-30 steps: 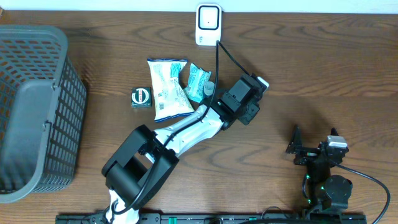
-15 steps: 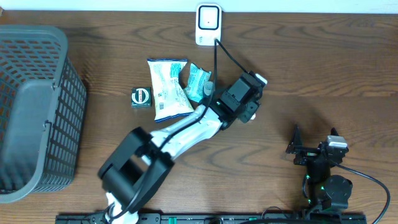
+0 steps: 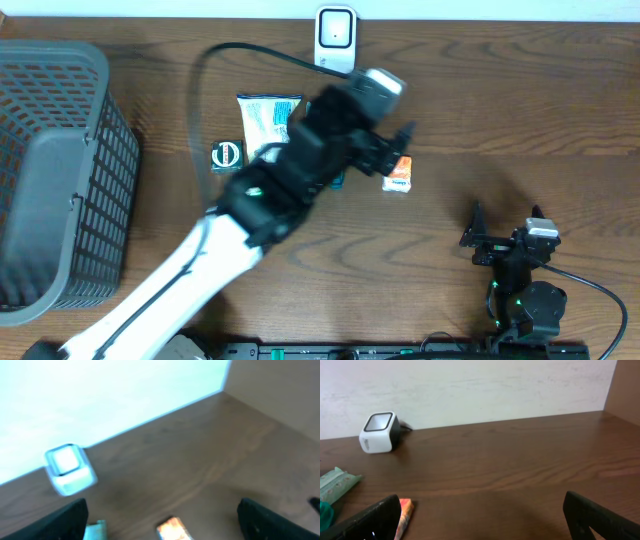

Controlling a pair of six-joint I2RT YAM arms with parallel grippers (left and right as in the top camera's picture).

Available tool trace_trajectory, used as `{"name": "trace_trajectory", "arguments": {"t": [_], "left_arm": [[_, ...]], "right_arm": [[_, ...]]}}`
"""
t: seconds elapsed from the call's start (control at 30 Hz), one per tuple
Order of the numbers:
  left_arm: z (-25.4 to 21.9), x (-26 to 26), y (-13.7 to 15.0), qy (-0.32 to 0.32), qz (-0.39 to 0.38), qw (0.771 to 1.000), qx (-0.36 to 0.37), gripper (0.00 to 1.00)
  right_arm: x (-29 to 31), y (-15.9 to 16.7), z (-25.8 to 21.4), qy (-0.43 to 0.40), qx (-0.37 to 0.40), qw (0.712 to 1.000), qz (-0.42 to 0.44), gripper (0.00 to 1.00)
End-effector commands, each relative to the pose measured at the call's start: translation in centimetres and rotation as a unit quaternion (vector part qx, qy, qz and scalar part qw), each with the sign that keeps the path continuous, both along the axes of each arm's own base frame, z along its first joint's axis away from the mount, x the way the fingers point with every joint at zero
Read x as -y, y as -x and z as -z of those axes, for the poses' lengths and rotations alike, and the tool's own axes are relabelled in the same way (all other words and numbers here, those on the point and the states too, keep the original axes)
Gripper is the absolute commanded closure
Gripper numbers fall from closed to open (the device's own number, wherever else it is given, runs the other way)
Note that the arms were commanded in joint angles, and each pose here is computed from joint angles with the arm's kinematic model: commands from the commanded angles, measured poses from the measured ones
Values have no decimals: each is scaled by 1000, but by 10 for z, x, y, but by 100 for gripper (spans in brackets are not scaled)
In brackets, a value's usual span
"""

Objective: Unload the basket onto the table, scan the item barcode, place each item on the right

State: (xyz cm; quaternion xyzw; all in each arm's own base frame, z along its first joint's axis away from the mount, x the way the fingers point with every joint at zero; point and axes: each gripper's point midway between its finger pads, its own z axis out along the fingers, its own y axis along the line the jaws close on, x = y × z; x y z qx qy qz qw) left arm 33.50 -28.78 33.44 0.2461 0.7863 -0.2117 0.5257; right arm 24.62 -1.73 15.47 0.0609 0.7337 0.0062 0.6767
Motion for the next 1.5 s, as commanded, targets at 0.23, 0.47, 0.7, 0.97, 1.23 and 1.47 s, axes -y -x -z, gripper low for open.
{"name": "trace_trajectory", "arguments": {"t": [0.23, 0.47, 0.7, 0.97, 1.23, 1.47], "left_arm": [[-7, -167, -39, 52, -254, 963, -69, 2], [7, -246, -48, 79, -368, 921, -105, 2], [14, -304, -46, 104, -448, 880, -121, 2], [25, -346, -34, 100, -499, 849, -139, 2], [34, -383, -20, 100, -544, 818, -155, 2], [45, -377, -14, 100, -533, 820, -184, 2]], "right_arm": [[-2, 0, 2, 6, -3, 1000, -6, 1], [-2, 0, 2, 6, -3, 1000, -6, 1], [-2, 0, 2, 6, -3, 1000, -6, 1], [-2, 0, 2, 5, -3, 1000, -6, 1], [-2, 0, 2, 5, -3, 1000, -6, 1], [-2, 0, 2, 5, -3, 1000, -6, 1]]}}
